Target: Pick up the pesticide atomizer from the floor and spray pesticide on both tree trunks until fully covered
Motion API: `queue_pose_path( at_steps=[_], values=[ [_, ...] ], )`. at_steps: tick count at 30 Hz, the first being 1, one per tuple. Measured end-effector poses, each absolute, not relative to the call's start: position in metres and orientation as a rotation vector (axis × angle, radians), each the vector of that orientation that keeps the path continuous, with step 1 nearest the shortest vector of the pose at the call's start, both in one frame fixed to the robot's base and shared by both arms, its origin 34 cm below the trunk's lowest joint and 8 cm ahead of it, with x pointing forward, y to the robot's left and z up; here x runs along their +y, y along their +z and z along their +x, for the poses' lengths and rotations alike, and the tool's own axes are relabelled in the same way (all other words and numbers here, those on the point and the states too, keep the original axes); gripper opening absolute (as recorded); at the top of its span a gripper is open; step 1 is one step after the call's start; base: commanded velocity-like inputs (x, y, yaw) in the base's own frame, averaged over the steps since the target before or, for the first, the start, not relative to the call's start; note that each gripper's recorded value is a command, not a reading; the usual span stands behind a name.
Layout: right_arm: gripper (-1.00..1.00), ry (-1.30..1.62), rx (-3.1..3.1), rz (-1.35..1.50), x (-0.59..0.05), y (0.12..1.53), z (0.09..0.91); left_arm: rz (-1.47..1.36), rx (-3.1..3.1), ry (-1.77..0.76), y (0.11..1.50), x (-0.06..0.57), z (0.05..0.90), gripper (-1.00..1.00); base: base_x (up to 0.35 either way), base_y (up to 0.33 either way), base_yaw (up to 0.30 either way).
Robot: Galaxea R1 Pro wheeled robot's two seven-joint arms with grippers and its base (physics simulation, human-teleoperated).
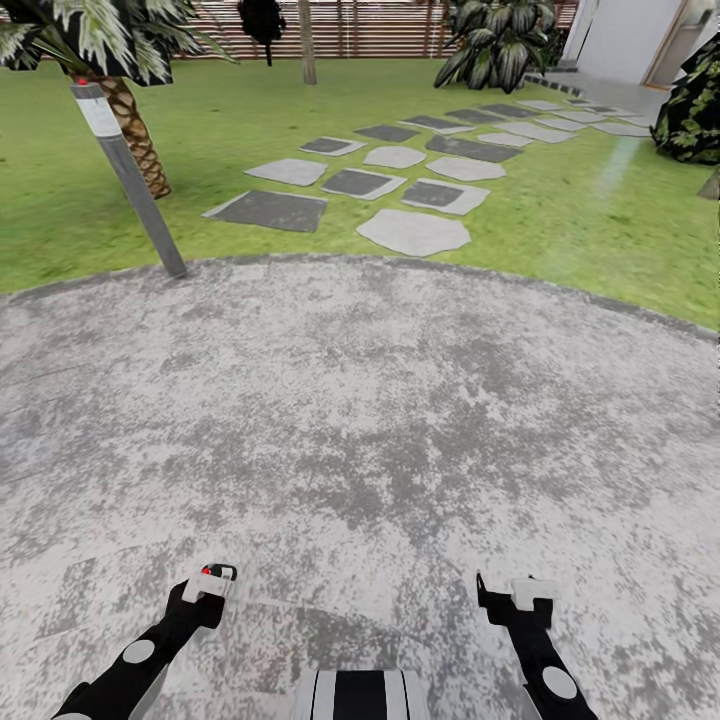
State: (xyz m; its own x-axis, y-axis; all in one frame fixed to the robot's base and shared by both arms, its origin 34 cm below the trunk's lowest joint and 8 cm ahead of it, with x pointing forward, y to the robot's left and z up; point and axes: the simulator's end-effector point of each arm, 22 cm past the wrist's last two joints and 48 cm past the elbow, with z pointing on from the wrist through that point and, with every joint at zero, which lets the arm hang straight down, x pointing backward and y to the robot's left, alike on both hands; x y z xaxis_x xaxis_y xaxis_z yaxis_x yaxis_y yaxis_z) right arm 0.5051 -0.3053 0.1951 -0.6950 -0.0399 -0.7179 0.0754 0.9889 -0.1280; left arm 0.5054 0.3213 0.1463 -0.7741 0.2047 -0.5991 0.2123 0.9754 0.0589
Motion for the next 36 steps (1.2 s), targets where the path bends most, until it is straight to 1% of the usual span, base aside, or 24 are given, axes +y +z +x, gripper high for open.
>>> queue_pose_path(
  at_steps=[14,36],
  values=[
    [1.00,-0.186,2.304,0.027,-0.305,0.208,0.513,0.289,2.445,-0.012,0.160,0.321,0.517,-1.00,0.006,0.000,0.000],
    [1.00,-0.185,2.301,0.024,-0.305,0.212,0.512,0.279,2.417,-0.002,0.173,0.324,0.527,-1.00,0.324,0.000,0.000]
  ],
)
